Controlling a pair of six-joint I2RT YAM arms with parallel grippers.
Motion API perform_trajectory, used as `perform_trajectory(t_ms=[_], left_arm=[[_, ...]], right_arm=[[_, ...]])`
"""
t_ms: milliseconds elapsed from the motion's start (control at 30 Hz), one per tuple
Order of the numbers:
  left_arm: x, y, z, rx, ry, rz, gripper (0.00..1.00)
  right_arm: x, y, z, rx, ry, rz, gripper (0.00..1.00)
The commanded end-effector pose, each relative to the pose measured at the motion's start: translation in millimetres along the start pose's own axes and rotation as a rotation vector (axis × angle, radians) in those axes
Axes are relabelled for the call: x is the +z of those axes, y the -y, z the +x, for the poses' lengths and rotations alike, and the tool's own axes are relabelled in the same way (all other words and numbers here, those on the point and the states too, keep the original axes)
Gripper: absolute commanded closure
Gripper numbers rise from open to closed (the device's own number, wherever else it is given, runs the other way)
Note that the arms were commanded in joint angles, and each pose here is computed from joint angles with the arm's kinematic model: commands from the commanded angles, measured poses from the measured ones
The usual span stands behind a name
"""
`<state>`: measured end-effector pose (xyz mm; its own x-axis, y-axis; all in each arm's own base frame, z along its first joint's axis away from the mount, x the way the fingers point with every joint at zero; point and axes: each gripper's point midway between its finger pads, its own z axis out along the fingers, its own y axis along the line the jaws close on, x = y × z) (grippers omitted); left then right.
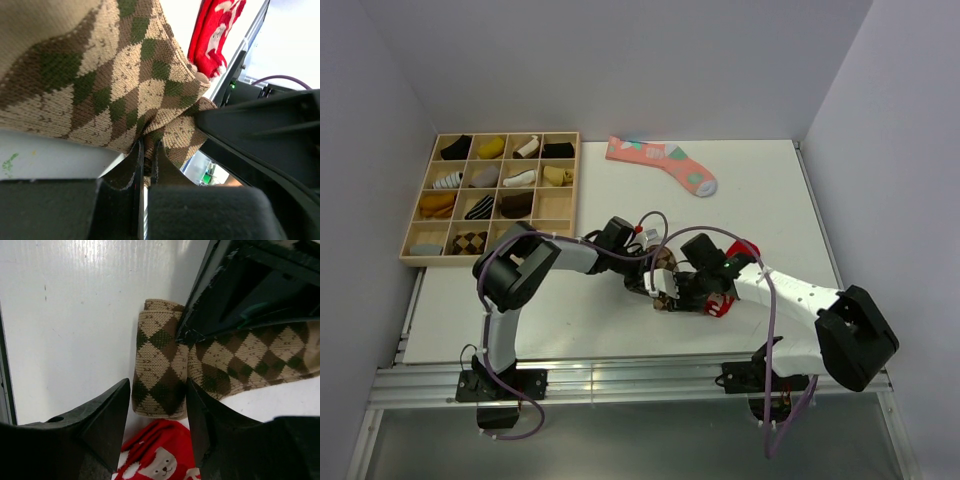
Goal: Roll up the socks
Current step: Roll the sock at the center of the board.
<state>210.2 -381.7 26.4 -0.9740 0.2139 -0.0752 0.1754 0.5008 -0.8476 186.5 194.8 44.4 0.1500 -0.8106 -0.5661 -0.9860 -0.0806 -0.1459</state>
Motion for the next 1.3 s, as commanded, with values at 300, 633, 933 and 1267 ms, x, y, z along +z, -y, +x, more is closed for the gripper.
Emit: perform_trajectory(t_ms=[300, 633, 933, 1267], left_arm=[[-0.8, -22.9, 9.6, -0.038, -0.033, -0.048, 0.99], [-29.2, -0.6, -13.9, -0.047, 0.244, -0.049, 0.76], [-69.4, 31.6, -27.6, 0.006, 0.496, 0.017, 0.64], [-117.0, 16.8, -19.0, 0.129, 0.748, -0.132, 0.70]], right_arm=[[15.3, 2.9, -2.5, 0.048, -0.021, -0.041, 0.62], [18.1, -20.5, -4.9, 0.241, -0.050, -0.218, 0.89], [19.4, -28.0, -8.1, 0.392, -0.092, -0.364, 0.90], [18.5, 3.3, -7.0, 0.610, -0.105, -0.539, 0.90]])
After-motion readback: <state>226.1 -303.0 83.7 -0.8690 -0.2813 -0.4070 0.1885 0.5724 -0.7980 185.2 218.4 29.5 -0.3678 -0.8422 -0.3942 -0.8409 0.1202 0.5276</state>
